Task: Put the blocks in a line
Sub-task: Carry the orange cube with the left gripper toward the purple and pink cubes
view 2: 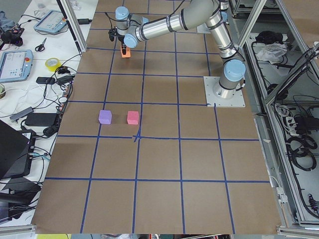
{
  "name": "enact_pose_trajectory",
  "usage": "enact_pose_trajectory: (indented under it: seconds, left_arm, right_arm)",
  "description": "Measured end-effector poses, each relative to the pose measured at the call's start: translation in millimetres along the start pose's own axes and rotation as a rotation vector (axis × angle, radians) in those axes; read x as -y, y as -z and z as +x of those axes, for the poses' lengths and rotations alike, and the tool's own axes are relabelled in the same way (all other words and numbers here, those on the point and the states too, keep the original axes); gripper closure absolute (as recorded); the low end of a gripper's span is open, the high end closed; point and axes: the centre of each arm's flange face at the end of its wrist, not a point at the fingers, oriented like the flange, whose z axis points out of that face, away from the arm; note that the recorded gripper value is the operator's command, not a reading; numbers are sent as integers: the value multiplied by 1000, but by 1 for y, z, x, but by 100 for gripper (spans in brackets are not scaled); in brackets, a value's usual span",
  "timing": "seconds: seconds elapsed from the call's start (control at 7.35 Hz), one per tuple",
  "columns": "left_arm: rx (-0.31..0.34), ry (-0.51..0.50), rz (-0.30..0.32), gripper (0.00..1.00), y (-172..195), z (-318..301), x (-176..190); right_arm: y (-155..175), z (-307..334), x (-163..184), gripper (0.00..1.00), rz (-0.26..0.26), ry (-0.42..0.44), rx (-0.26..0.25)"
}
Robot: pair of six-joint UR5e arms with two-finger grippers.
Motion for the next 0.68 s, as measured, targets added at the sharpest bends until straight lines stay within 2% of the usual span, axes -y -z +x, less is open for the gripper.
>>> enact_pose_trajectory:
  seconds: [0.14, 0.27, 0.68]
  left_arm:
    - [-4, 51, 0, 81, 24, -48, 22]
    - [5, 57, 16, 81, 51, -93, 37]
    - [51, -7, 41, 84, 109, -241, 65]
  right_arm:
    - [0, 0, -1, 0, -5, -19, 0]
    - [0, 0, -1, 0, -8, -43, 1]
    - [-1, -1, -1, 0, -10, -63, 3]
